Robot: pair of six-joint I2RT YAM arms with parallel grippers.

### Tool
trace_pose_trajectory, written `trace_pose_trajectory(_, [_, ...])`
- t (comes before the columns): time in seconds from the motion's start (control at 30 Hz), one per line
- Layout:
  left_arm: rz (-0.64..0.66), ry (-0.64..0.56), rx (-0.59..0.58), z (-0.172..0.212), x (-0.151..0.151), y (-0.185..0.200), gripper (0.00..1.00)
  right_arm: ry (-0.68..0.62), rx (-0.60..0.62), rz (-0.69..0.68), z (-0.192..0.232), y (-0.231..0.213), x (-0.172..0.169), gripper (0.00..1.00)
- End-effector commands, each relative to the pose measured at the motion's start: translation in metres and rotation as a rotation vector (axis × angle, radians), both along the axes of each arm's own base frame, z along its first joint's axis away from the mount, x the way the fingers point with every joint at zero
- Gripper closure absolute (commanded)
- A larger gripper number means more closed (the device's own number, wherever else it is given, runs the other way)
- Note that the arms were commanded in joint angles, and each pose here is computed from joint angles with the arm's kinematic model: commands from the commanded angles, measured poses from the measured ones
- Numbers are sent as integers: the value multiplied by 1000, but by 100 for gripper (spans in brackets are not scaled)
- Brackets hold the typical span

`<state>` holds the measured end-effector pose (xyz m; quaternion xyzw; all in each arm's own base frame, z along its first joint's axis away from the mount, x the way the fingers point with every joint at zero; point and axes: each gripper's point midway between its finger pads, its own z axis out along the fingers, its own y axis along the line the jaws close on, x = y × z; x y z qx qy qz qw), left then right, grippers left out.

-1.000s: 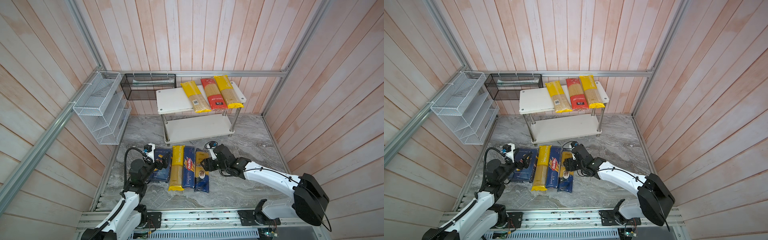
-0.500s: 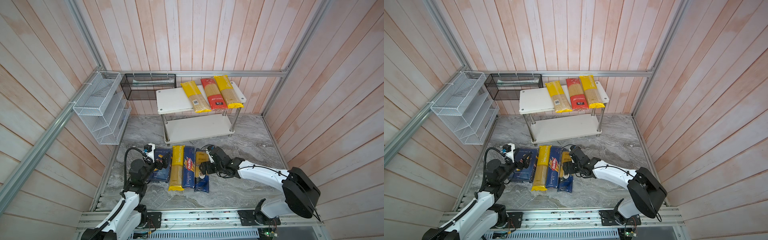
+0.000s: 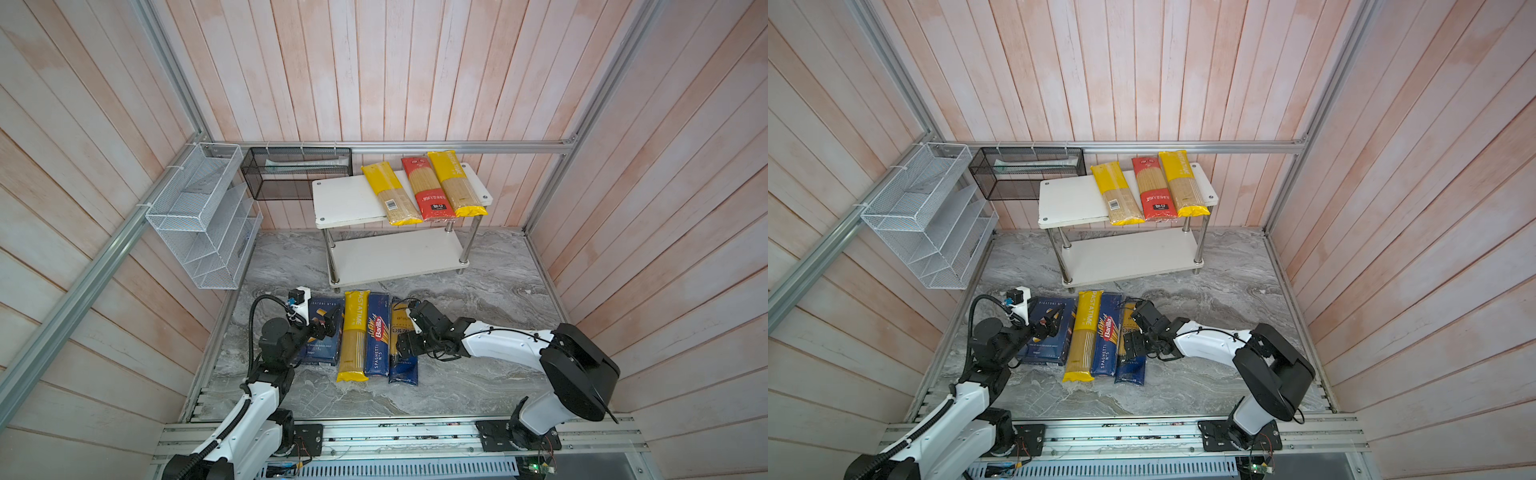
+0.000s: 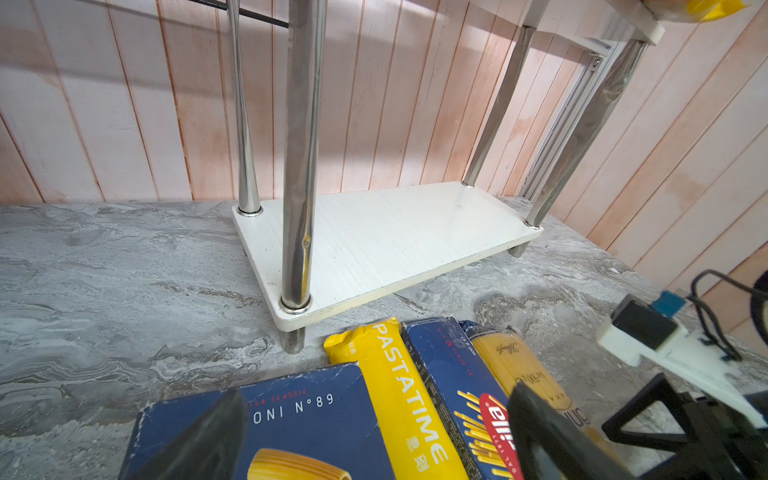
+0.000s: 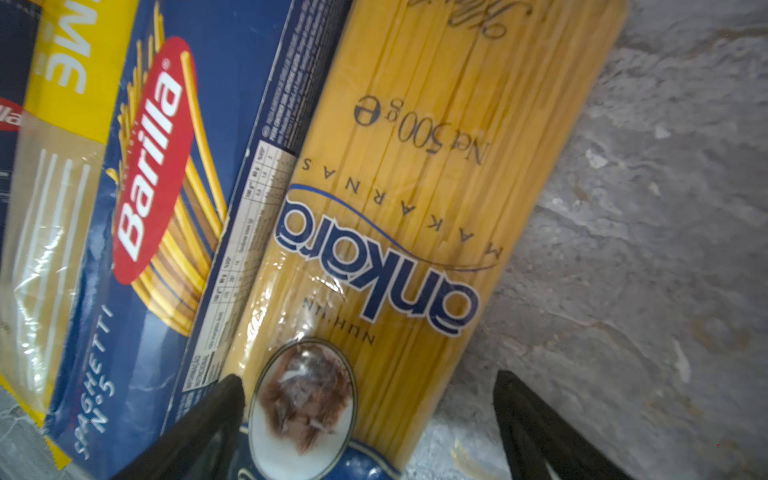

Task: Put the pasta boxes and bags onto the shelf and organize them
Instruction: 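Lower the open right gripper onto the Ankara bag's end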

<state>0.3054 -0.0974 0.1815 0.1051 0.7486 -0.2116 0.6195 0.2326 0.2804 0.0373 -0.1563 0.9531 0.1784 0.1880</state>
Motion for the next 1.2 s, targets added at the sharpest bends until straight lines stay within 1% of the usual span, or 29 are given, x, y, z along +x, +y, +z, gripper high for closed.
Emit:
trace_pose_trajectory(0.0, [-9, -11, -2, 6, 2, -2, 0, -2, 24, 12, 2, 13, 2, 6])
trace_pose_trajectory(0.2, [-10, -10, -3, 6, 1, -2, 0, -8, 26, 4, 0, 20, 5, 6])
trace_pose_trajectory(0.43, [-9, -13, -4, 6, 1, -2, 0, 24, -99, -42, -19, 0, 3, 6])
trace_pose_trajectory(0.57, [-13, -12, -4, 6, 0, -2, 0, 6, -118, -57, -19, -7, 4, 6])
trace_pose_trajectory(0.7, [-36, 9, -3, 4, -2, -6, 0, -7, -168, -73, -22, -18, 5, 6])
trace_pose_trajectory(0.87, [-32, 4, -4, 4, -3, -5, 0, -19, -135, -61, -15, -14, 5, 6])
trace_pose_trajectory(0.97, [-24, 6, -5, 5, -2, -4, 0, -16, -107, -82, -6, -15, 2, 6])
trace_pose_trajectory(1.1, [-32, 10, -5, 4, -2, -5, 1, -15, -102, -126, -1, -28, 0, 6])
trace_pose_trajectory(1.17, [-62, 5, 1, 4, -1, -10, 0, -26, -100, -139, 8, -30, 2, 6])
